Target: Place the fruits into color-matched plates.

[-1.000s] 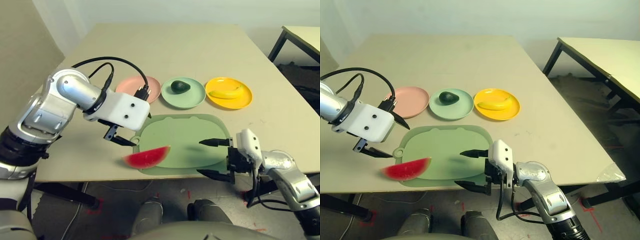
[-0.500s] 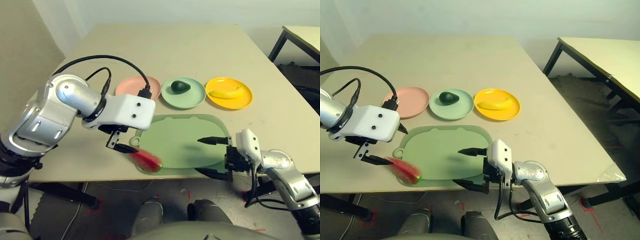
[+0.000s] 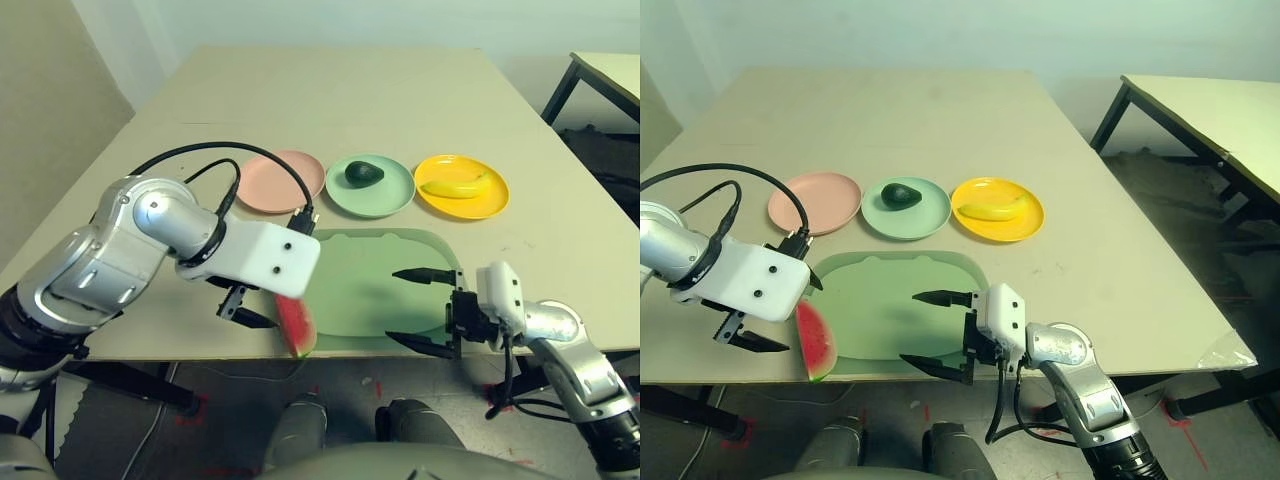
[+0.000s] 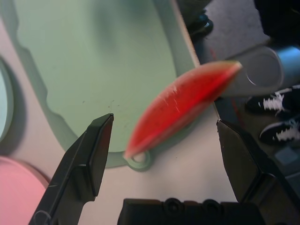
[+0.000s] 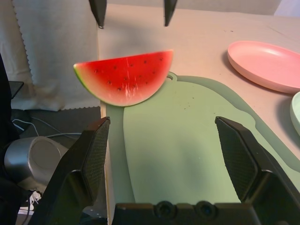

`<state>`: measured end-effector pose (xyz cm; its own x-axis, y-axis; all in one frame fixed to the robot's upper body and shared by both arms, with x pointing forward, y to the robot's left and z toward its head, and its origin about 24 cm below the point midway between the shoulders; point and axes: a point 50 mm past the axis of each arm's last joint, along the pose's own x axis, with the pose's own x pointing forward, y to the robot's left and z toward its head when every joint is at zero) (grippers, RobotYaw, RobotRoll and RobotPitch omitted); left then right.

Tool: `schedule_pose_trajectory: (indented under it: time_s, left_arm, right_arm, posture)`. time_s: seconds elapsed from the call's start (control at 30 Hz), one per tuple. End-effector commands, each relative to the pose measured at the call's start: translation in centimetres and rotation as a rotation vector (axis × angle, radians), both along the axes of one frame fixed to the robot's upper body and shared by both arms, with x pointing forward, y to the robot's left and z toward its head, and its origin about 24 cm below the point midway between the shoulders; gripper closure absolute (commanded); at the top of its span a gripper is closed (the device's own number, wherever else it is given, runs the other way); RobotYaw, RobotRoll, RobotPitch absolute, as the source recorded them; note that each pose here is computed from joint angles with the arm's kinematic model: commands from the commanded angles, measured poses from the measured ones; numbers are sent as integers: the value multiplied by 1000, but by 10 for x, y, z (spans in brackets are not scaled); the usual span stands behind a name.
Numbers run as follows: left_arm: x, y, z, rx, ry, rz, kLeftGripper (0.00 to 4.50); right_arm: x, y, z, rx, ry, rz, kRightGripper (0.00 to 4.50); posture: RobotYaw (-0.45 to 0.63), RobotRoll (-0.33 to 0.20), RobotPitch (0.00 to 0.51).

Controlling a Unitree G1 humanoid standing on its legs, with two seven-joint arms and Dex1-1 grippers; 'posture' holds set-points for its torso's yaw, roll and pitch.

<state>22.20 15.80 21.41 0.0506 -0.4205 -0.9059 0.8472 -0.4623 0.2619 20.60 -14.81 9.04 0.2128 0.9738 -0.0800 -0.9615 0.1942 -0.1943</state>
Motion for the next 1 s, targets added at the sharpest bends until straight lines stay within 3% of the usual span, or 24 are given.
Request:
schedule_pose_trajectory:
  time_s: [0.03, 0.53, 0.73, 1.0]
  left_arm:
    - [4, 0, 0, 36, -9, -56, 34]
    - [15, 0, 2, 86, -58, -262, 34]
    - [22, 0, 11, 53, -97, -223, 34]
    - [11, -2, -1, 30, -75, -398, 34]
  right_arm:
    - [0, 2, 0, -4, 6, -1, 0]
    - [-1, 3, -1, -1, 12, -16, 0]
    - [-2, 4, -2, -1, 16, -17, 0]
    - [1, 6, -2, 5, 16, -7, 0]
  posture:
    - [98, 0, 46]
    - [71, 0, 49]
    - [77, 0, 46]
    - [82, 0, 41]
